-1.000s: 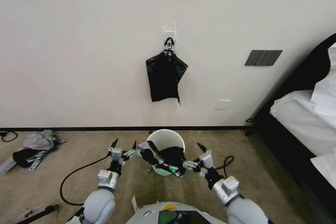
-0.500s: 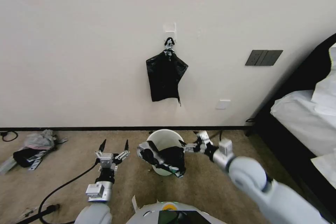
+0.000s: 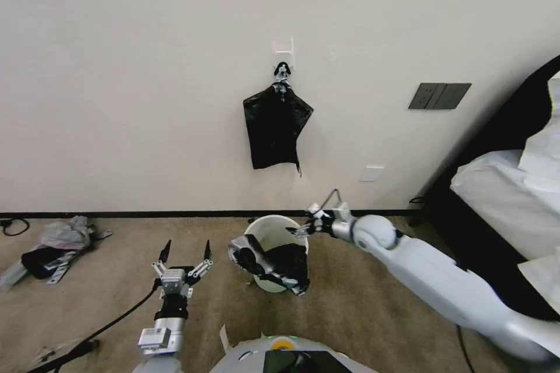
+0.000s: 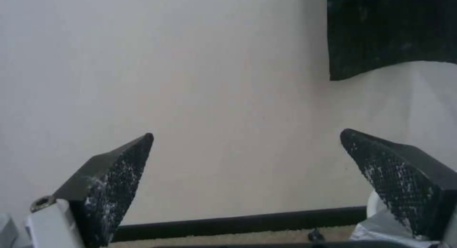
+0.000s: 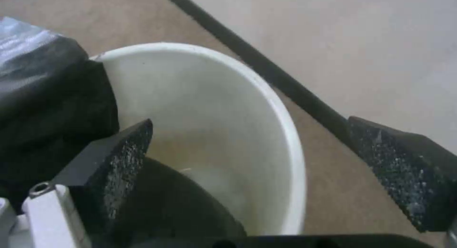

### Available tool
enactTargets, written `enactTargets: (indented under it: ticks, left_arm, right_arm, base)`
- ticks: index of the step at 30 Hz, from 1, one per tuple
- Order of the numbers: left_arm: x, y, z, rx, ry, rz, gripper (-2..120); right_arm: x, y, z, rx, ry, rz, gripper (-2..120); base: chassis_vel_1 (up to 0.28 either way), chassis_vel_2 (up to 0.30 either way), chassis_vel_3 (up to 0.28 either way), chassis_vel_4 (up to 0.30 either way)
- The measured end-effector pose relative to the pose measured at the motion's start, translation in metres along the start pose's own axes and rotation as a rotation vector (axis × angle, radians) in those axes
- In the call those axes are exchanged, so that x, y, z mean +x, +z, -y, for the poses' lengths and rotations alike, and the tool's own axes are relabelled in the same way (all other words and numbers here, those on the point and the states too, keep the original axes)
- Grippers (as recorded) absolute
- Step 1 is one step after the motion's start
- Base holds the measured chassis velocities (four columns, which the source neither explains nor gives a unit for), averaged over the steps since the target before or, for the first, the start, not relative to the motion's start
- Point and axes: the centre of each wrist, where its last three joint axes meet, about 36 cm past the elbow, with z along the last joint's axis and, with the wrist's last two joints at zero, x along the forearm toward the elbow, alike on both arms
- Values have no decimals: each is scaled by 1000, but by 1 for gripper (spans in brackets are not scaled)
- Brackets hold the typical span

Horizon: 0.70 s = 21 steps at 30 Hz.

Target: Place a trash bag onto the trash bin.

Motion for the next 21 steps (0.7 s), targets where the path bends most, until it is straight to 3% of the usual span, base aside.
enactTargets:
  ticks: [12, 17, 21]
  left_arm:
    - [12, 1, 6, 1, 9, -13, 100]
    - [23, -1, -1, -16, -4, -29, 100]
    - [24, -3, -7, -28, -15, -28, 100]
  right_arm:
    - [-93, -17, 23, 96, -161, -72, 100]
    - [-138, -20, 53, 162, -156, -106, 100]
    - [-153, -19, 58, 206, -187, -122, 97]
  base:
    - [0, 0, 0, 0]
    - [0, 0, 0, 0]
    - [0, 0, 0, 0]
